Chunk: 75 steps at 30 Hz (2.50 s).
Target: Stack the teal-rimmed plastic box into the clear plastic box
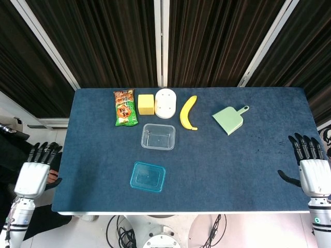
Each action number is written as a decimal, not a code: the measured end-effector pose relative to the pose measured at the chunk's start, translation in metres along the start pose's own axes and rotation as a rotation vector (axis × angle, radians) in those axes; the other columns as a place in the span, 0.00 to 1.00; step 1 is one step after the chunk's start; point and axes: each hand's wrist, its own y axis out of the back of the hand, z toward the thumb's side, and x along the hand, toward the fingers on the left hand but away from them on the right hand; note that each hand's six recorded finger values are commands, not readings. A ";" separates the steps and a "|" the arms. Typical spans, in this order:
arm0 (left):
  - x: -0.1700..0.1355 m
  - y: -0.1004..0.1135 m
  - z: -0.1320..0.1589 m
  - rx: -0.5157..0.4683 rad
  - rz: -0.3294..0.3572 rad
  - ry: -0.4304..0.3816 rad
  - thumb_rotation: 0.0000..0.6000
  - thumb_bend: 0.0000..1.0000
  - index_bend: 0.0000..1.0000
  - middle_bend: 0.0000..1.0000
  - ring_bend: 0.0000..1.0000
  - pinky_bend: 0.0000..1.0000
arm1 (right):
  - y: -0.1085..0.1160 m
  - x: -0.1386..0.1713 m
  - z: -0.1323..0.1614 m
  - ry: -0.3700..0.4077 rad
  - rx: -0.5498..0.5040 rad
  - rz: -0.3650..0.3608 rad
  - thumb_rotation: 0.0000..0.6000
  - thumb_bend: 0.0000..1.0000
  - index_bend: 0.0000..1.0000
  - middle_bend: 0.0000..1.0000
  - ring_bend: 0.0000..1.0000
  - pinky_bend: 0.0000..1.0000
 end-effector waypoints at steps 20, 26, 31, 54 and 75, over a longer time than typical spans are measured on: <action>0.083 -0.058 0.172 0.145 -0.330 -0.462 1.00 0.10 0.04 0.06 0.01 0.08 | -0.003 -0.002 -0.005 -0.005 0.001 0.013 1.00 0.05 0.00 0.04 0.00 0.00; 0.093 -0.076 0.202 0.169 -0.428 -0.464 1.00 0.10 0.02 0.04 0.01 0.09 | -0.007 0.002 -0.007 -0.017 -0.007 0.019 1.00 0.05 0.00 0.04 0.00 0.00; 0.098 -0.086 0.223 0.158 -0.511 -0.425 1.00 0.10 0.01 0.03 0.01 0.10 | -0.010 0.004 -0.010 -0.025 -0.012 0.022 1.00 0.05 0.00 0.04 0.00 0.00; 0.093 -0.090 0.274 0.304 -0.585 -0.315 1.00 0.10 0.01 0.03 0.01 0.13 | -0.019 0.005 -0.014 -0.032 -0.021 0.049 1.00 0.05 0.00 0.03 0.00 0.00; 0.103 -0.093 0.278 0.267 -0.573 -0.260 1.00 0.22 0.28 0.24 0.17 0.20 | -0.022 0.002 -0.013 -0.031 -0.027 0.061 1.00 0.05 0.00 0.03 0.00 0.00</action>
